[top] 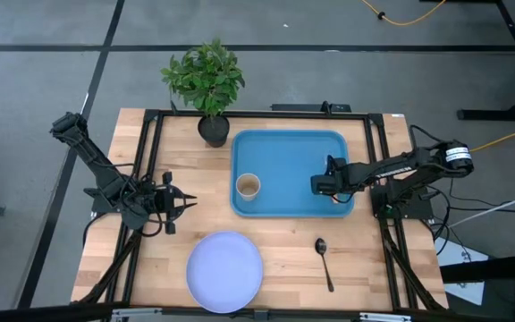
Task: Pick and place plate/cup/fork/spoon on tray
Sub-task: Put the fork on the right side of the tray, then put the spoon to the right side of the fork
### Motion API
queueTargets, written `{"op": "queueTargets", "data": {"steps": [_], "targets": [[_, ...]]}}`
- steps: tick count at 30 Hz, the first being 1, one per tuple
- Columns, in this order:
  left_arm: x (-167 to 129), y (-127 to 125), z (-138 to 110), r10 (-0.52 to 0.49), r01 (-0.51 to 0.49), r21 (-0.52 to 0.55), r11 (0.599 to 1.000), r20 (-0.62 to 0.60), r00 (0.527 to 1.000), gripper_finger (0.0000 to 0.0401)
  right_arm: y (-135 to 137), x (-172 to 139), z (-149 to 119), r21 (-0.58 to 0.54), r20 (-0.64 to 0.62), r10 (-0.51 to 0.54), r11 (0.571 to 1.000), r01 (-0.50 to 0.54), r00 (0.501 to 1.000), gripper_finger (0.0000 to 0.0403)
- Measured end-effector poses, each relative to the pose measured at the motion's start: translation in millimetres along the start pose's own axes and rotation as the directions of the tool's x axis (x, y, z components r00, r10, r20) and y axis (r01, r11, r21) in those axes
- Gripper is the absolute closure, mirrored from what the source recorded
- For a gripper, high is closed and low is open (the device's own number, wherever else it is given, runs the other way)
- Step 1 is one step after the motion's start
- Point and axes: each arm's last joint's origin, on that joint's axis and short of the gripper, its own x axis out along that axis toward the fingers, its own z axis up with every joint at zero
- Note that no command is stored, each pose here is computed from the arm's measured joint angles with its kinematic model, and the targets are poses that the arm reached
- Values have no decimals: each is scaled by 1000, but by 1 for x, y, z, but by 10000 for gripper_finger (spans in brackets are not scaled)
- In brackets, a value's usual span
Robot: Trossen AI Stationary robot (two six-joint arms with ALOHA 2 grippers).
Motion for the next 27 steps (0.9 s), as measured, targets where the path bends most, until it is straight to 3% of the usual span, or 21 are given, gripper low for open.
{"op": "queueTargets", "data": {"steps": [22,27], "targets": [[0,0,0,-7,7,17,1000,-2,1000,329,8,-7,4,-33,4,32,999,-31,999,320],[0,0,0,-7,7,17,1000,-2,1000,329,13,-7,4,-18,-8,81,997,-81,997,320]]}}
